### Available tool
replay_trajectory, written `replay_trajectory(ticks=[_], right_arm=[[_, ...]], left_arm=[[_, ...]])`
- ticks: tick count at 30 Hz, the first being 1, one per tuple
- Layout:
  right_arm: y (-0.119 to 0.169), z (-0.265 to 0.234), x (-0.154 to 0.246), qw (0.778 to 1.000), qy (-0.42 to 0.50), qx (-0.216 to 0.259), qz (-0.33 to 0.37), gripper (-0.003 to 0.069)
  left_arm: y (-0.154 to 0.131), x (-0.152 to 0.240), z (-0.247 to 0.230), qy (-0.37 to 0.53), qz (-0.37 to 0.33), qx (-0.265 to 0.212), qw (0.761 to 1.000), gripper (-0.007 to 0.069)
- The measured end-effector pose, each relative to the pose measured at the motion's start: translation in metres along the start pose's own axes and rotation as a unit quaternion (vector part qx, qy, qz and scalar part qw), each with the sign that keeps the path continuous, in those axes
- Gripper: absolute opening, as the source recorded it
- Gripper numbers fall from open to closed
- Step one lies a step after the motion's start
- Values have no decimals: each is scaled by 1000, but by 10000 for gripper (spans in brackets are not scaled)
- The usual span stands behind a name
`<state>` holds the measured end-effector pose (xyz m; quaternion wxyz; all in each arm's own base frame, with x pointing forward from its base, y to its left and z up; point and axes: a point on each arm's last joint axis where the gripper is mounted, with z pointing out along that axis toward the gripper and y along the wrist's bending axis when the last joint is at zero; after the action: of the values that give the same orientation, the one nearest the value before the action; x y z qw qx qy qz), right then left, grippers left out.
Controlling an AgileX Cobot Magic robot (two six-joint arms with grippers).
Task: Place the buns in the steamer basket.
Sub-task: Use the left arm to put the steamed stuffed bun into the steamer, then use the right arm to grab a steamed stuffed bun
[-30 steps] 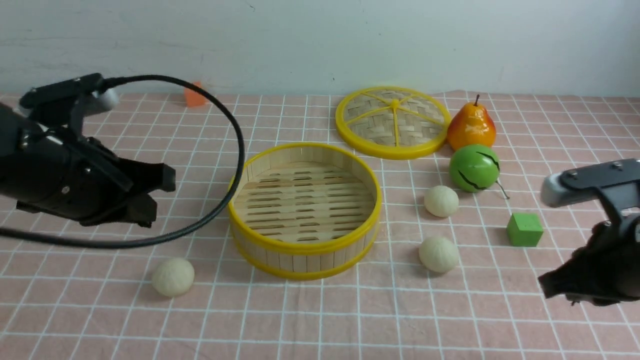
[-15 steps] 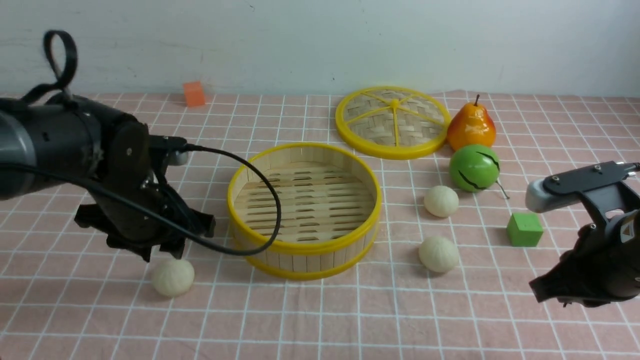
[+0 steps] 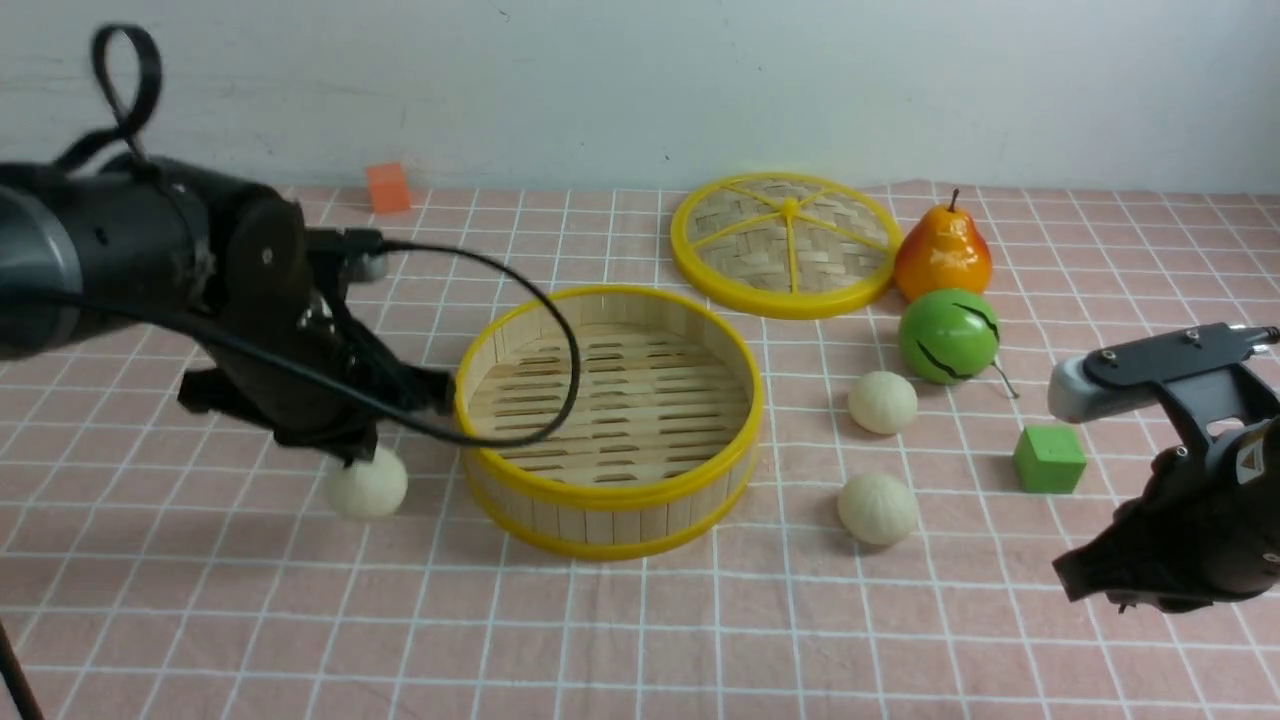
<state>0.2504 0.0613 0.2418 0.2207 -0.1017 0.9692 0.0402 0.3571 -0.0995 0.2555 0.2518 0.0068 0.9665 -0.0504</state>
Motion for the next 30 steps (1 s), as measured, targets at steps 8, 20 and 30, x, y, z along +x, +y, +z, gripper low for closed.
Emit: replay_trajectory(ticks=[8, 20, 30], right_arm=[[3, 0, -3, 999, -17, -20, 24, 39], [8, 13, -4, 999, 26, -38, 18, 226], [54, 30, -66, 996, 11, -60, -71, 325]], left_arm=[[-47, -45, -26, -97, 61, 77, 990, -14], [-70, -34, 66, -11, 87, 70, 994, 293], [-58, -46, -114, -116, 89, 101, 984, 248]])
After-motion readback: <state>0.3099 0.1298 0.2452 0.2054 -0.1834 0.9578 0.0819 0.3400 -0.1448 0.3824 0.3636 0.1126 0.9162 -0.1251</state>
